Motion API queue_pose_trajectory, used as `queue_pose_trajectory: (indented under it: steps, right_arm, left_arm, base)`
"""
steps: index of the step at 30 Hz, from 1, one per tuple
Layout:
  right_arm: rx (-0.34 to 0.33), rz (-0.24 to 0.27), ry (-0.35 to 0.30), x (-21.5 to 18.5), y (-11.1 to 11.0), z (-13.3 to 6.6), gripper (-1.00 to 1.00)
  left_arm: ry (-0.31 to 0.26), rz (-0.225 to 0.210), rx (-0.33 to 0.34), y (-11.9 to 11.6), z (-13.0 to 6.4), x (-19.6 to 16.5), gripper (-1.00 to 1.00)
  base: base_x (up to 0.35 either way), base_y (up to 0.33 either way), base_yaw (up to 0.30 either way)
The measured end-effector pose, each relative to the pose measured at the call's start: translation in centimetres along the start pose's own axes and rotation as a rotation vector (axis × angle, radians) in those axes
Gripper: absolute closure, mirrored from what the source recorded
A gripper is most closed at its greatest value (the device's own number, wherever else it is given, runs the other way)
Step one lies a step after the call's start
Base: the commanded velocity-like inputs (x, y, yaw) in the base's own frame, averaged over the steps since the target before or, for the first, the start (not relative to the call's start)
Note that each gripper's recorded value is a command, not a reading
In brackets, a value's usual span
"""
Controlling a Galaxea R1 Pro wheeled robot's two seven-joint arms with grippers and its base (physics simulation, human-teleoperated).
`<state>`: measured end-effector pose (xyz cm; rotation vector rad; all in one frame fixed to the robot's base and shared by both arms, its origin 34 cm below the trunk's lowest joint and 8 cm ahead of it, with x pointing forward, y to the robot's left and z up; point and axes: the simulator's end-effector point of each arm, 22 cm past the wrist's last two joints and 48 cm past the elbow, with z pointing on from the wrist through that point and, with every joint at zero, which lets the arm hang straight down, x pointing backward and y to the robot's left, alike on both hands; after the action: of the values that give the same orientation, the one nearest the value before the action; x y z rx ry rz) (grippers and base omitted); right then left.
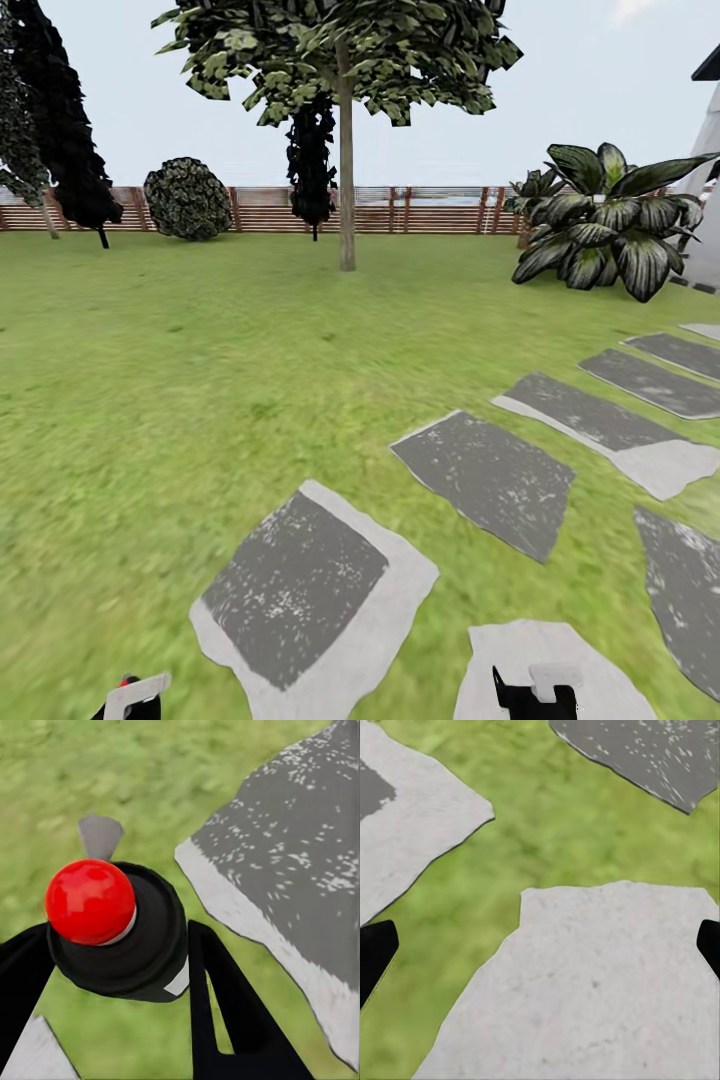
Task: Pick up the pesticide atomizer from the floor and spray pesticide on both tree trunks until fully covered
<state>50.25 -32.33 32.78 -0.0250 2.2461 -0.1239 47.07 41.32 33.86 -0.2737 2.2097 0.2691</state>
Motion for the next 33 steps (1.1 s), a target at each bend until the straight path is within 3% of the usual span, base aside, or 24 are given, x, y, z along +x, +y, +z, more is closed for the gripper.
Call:
queue_pose_trajectory:
  steps: [33]
  right_arm:
    - [0.000, 0.000, 0.000, 0.00, 0.01, 0.00, -1.00]
  left_arm:
    - [0.000, 0.000, 0.000, 0.00, 0.01, -0.02, 1.00]
  base:
    - [0.339, 0.000, 0.000]
